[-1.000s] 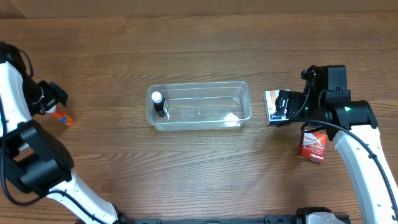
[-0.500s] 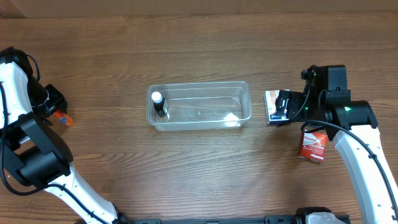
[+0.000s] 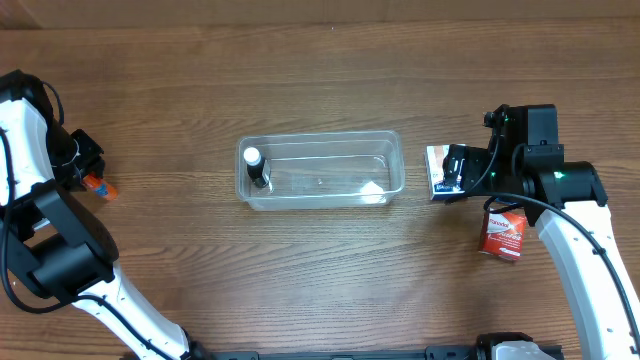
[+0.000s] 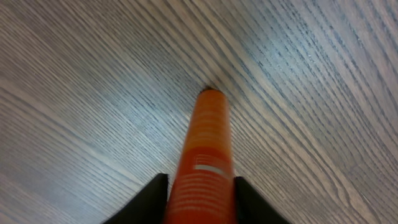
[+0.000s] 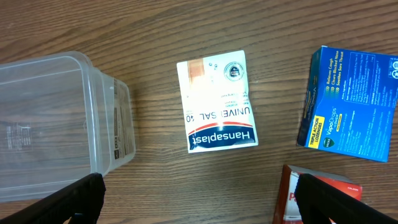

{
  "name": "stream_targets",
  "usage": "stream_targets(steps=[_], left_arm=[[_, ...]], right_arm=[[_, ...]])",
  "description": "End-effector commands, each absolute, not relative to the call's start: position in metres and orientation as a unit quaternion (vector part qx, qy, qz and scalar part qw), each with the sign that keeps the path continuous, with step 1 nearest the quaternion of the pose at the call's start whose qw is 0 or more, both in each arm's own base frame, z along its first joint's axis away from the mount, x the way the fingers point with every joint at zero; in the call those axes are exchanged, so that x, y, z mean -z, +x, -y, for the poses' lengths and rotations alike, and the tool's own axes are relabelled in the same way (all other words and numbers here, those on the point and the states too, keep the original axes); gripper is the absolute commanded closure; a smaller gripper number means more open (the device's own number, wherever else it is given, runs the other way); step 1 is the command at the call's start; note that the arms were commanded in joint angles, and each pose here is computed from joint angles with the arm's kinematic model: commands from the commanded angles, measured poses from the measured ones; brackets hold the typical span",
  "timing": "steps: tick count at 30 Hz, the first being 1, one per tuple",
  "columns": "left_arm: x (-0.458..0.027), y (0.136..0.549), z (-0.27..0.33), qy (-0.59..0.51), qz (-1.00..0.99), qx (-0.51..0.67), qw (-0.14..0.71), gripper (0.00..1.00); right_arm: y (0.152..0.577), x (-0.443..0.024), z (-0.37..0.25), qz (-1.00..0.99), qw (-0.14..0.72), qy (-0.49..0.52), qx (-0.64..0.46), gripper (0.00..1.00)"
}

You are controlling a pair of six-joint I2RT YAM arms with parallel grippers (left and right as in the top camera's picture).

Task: Pack container
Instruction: 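Move the left gripper to the orange tube and grasp it, then place the orange tube beside the black bottle in the container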

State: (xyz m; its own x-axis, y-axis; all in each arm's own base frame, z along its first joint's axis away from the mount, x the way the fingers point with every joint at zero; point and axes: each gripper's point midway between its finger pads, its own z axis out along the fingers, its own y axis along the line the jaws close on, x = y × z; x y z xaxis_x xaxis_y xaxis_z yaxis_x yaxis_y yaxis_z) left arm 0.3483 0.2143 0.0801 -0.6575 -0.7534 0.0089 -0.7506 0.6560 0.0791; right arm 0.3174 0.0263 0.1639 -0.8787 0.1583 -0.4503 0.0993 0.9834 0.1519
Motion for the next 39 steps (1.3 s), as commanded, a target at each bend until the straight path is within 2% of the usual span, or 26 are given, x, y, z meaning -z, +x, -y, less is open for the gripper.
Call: stream_targets(steps=[1,8,11,19,22,26,32,39], left_arm=[[-0.081,0.349,-0.215,0.403,0.914,0.041,0.020,0.71],[-0.092,0.351,-0.202,0.392,0.919,0.039,0.017,0.88],[-0.108,0.355,-0.191,0.381,0.924,0.035,0.000,0.89],[-0.212,0.356,-0.120,0.307,0.944,0.015,-0.117,0.89],[-0.255,0.345,-0.072,0.250,0.954,-0.008,-0.166,0.91],[-0.287,0.319,-0.009,0.165,0.967,-0.028,-0.192,0.94],[-0.282,0.296,0.060,0.054,0.984,-0.040,-0.165,0.96],[-0.222,0.300,0.091,0.009,0.991,-0.040,-0.130,0.96]], right_arm=[[0.324,-0.178,-0.026,-0.961,0.260,0.067,-0.064,0.00],[0.324,-0.178,-0.026,-0.961,0.260,0.067,-0.064,0.00],[0.324,-0.178,-0.026,-0.961,0.260,0.067,-0.064,0.00],[0.324,-0.178,-0.026,-0.961,0.260,0.067,-0.064,0.00],[0.324,-0.178,-0.026,-0.961,0.260,0.067,-0.065,0.00],[0.323,-0.178,-0.026,-0.961,0.259,0.067,-0.065,0.00],[0.323,-0.178,-0.026,-0.962,0.258,0.067,-0.064,0.00],[0.323,-0.178,-0.026,-0.962,0.258,0.067,-0.064,0.00]])
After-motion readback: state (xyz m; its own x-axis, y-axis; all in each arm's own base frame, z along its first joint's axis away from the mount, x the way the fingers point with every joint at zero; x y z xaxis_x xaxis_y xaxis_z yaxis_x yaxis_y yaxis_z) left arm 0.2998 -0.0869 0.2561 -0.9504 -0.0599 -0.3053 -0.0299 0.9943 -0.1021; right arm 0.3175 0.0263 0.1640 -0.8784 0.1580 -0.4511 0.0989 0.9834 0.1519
